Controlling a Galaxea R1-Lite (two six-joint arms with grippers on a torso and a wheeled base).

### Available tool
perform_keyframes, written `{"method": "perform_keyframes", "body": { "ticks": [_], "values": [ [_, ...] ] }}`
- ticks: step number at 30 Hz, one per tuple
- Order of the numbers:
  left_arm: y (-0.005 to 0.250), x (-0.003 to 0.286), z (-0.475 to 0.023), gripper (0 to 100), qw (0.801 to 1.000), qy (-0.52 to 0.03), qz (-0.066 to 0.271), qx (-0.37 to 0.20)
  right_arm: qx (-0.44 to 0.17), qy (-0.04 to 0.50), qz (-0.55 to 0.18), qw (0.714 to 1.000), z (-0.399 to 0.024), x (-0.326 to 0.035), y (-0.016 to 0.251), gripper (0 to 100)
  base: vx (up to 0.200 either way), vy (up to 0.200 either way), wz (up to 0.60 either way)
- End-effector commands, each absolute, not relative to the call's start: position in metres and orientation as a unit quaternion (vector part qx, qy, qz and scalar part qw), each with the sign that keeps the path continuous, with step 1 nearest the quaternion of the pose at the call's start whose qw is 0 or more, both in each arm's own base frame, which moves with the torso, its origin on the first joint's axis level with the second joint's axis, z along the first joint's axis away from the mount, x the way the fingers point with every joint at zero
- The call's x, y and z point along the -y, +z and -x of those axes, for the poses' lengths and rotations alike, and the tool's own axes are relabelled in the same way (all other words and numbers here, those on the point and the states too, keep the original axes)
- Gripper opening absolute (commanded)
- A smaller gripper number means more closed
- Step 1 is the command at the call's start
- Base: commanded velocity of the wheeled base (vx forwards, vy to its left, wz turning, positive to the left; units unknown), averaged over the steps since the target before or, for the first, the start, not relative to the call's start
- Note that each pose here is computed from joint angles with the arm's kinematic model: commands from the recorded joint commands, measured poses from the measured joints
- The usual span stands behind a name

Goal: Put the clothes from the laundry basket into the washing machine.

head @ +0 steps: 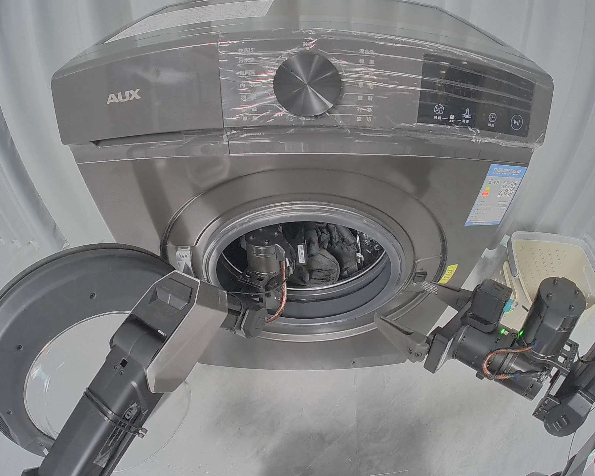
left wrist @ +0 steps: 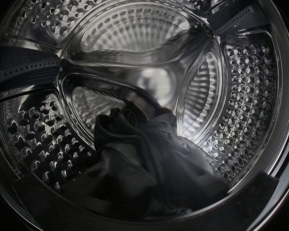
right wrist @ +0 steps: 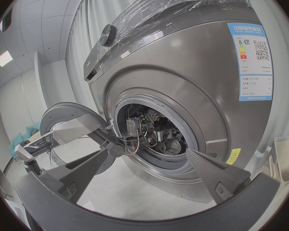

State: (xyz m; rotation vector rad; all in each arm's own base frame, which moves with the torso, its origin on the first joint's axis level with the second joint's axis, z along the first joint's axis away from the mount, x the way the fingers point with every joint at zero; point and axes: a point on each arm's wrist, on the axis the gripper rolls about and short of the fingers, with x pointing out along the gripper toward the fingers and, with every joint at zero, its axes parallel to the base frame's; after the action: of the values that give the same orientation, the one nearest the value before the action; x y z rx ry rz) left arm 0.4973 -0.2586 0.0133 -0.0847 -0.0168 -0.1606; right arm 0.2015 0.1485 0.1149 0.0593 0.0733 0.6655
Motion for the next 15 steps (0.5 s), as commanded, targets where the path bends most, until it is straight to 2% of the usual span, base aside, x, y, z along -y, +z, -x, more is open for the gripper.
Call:
{"method": "perform_keyframes", "body": {
  "ticks": [1,3,7,15],
  "values": [
    [0.021,0.270,-0.491,100,0.995,-0.092,0.048,0.014,-0.036,0.326,-0.029,0.944,-0.202,-0.148,0.115,100,0.000,0.000,0.00],
    [0.038,0.277,-0.485,100,0.993,-0.101,0.053,0.024,-0.035,0.326,-0.029,0.944,-0.202,-0.148,0.115,100,0.000,0.000,0.00],
    [0.046,0.289,-0.473,100,0.992,-0.115,0.050,0.018,-0.034,0.326,-0.030,0.944,-0.201,-0.148,0.116,100,0.000,0.000,0.00],
    [0.041,0.292,-0.447,100,0.991,-0.129,0.030,-0.019,-0.032,0.326,-0.030,0.944,-0.201,-0.148,0.117,100,0.000,0.000,0.00]
  ]
}}
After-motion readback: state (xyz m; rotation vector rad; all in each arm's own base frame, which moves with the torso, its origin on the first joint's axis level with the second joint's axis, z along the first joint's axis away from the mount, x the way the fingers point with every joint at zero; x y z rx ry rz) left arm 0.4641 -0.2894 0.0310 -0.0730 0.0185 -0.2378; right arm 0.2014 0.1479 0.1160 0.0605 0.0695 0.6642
